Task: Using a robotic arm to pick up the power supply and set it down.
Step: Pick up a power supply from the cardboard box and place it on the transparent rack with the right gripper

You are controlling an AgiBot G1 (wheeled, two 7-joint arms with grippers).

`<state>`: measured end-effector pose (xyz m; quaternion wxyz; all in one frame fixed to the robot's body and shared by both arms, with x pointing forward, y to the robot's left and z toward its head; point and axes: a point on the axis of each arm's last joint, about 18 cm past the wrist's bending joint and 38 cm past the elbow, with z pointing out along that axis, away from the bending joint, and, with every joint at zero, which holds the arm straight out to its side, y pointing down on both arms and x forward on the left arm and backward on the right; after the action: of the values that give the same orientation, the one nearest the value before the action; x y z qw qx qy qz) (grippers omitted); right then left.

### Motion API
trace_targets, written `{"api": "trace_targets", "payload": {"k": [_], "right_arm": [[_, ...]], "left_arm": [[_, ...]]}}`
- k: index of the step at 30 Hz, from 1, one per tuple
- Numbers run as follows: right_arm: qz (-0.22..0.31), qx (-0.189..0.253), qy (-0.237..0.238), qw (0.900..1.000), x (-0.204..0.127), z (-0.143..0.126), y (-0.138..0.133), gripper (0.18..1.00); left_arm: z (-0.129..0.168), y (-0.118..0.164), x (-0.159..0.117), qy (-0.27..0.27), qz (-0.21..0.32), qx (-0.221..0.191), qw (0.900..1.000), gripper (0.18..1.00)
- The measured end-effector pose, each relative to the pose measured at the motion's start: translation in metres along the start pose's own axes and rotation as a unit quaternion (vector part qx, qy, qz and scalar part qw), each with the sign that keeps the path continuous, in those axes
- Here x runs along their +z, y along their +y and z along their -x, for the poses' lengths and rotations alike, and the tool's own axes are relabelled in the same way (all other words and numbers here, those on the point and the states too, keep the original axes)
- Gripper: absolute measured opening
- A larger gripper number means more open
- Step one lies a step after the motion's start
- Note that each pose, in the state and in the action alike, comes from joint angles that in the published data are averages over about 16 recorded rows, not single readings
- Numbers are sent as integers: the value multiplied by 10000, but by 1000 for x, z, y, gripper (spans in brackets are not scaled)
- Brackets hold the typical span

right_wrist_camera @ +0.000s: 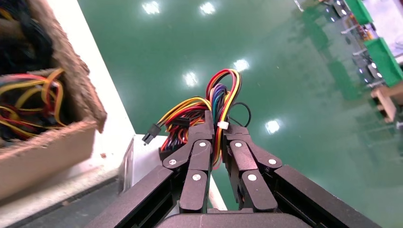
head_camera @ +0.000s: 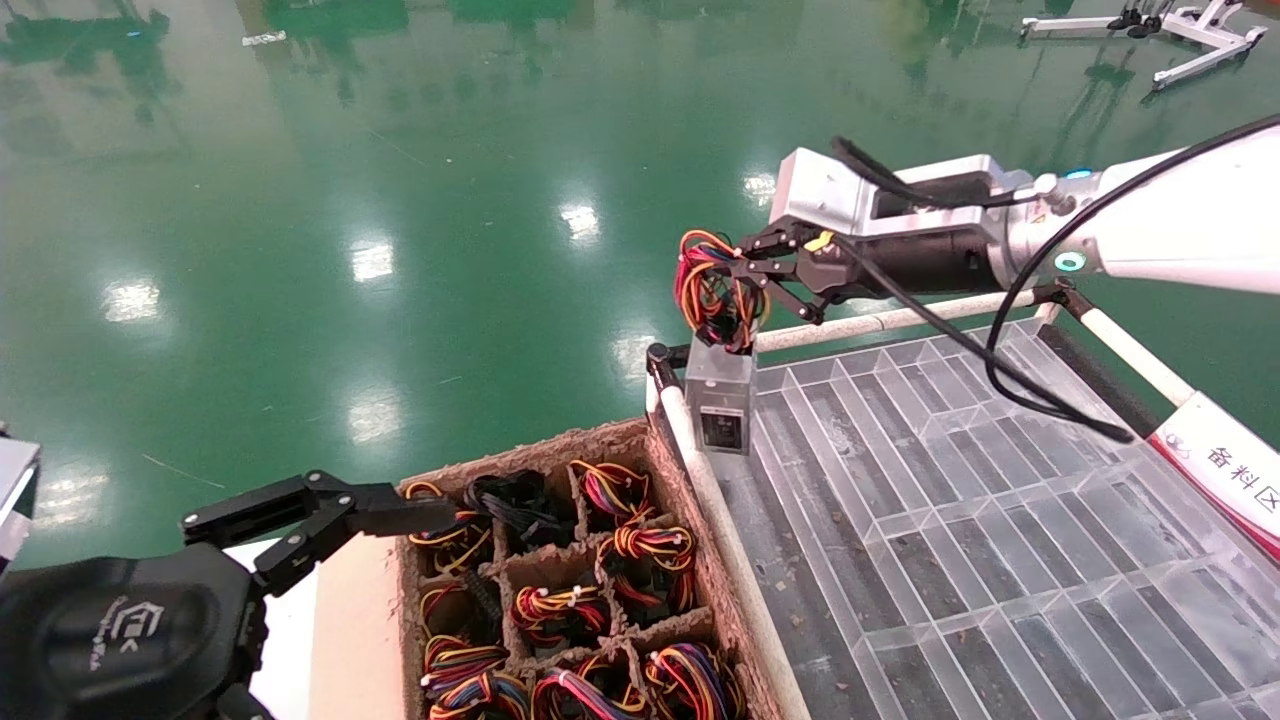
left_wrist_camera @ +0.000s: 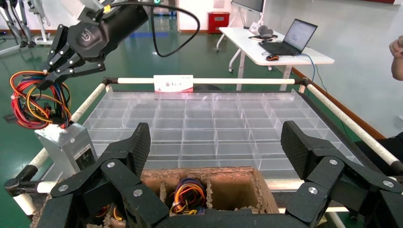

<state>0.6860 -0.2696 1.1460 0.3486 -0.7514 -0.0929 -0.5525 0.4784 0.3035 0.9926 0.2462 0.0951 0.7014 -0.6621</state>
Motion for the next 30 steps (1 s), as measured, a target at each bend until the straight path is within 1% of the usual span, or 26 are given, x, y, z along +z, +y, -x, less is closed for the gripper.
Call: {"api": "trace_targets", "payload": {"k": [8, 18, 23, 30], "right_arm": [[166, -94, 181, 9997, 9, -2, 9, 201], [279, -250, 380, 9986, 8, -10, 13, 201], [299, -334, 352, 9984, 11, -8, 13, 201], [294, -485, 163, 9983, 25, 3, 9, 201]], "left_arm": [[0, 0, 0, 0, 0, 0, 10000, 1000], [0, 0, 0, 0, 0, 0, 10000, 1000], [0, 0, 0, 0, 0, 0, 10000, 1000], [0, 0, 0, 0, 0, 0, 10000, 1000]]}}
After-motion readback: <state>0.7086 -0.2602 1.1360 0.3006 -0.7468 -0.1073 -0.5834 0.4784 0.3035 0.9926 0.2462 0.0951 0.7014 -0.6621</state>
